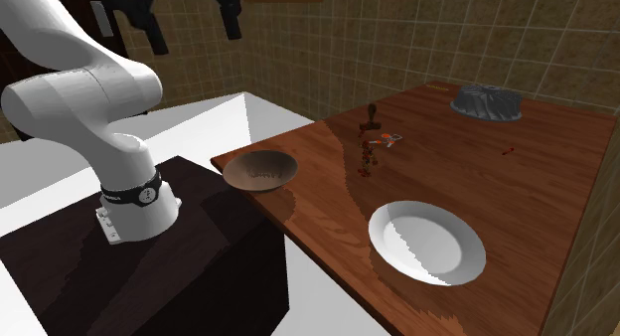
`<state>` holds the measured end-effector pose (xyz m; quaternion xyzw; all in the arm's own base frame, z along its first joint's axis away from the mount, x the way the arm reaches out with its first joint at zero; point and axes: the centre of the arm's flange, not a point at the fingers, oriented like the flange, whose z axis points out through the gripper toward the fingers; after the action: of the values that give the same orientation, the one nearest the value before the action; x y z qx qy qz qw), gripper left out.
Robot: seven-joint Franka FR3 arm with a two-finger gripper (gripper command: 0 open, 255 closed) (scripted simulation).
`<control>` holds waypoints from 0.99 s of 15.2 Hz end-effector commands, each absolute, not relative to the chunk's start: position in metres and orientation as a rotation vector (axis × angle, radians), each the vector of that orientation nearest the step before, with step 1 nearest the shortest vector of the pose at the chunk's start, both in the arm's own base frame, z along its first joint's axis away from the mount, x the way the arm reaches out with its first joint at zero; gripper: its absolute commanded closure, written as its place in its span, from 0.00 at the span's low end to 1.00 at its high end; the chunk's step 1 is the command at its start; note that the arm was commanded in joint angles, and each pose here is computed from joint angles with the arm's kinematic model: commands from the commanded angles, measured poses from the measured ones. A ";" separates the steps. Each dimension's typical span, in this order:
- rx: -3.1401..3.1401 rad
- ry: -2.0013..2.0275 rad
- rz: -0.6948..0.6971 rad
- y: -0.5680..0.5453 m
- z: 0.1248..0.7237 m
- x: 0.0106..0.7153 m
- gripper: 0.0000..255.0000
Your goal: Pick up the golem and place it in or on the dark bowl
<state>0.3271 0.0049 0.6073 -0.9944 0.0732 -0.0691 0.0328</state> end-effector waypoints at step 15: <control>-3.119 0.147 -0.032 0.162 0.517 0.397 0.00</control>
<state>0.3924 0.1483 0.5269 -0.9987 0.0487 -0.0144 0.0108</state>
